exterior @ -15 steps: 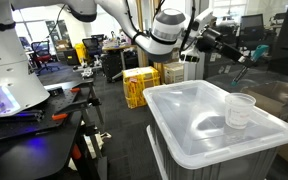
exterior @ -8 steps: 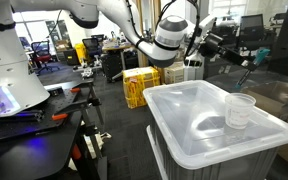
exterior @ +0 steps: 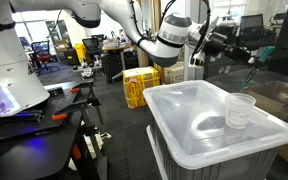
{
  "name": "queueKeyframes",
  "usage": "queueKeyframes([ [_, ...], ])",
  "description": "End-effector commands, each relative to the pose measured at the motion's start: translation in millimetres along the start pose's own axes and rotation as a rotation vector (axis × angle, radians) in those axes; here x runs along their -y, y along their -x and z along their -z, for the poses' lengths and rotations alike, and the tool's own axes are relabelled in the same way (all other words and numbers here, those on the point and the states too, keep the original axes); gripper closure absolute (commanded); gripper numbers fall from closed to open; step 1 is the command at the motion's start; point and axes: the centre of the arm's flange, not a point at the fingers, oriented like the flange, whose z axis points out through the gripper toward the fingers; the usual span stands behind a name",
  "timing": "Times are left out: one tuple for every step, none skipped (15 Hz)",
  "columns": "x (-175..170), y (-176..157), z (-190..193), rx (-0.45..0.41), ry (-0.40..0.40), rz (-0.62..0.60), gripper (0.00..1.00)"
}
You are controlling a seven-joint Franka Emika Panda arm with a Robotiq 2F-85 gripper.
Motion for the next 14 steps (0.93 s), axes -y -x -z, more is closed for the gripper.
queueKeyframes([
  [11, 5, -11, -0.028, -0.038, 0.005, 0.95],
  [13, 6, -11, -0.030, -0.039, 0.009, 0.95],
  [15, 6, -10, -0.029, -0.043, 0.012, 0.95],
  [15, 6, -9, -0.030, -0.047, 0.008, 0.56],
  [15, 6, -9, -0.032, -0.048, 0.005, 0.55],
  [15, 5, -8, -0.033, -0.051, -0.003, 0.49],
  [14, 5, -8, -0.036, -0.051, -0.006, 0.42],
  [13, 4, -8, -0.035, -0.050, -0.017, 0.35],
  [12, 4, -8, -0.035, -0.052, -0.021, 0.26],
  [11, 3, -7, -0.035, -0.051, -0.026, 0.19],
  [10, 2, -6, -0.032, -0.046, -0.033, 0.11],
  [9, 1, -4, -0.031, -0.048, -0.034, 0.04],
  [7, 0, 1, -0.023, -0.050, -0.035, 0.00],
  [5, -2, 7, -0.008, -0.049, -0.037, 0.00],
])
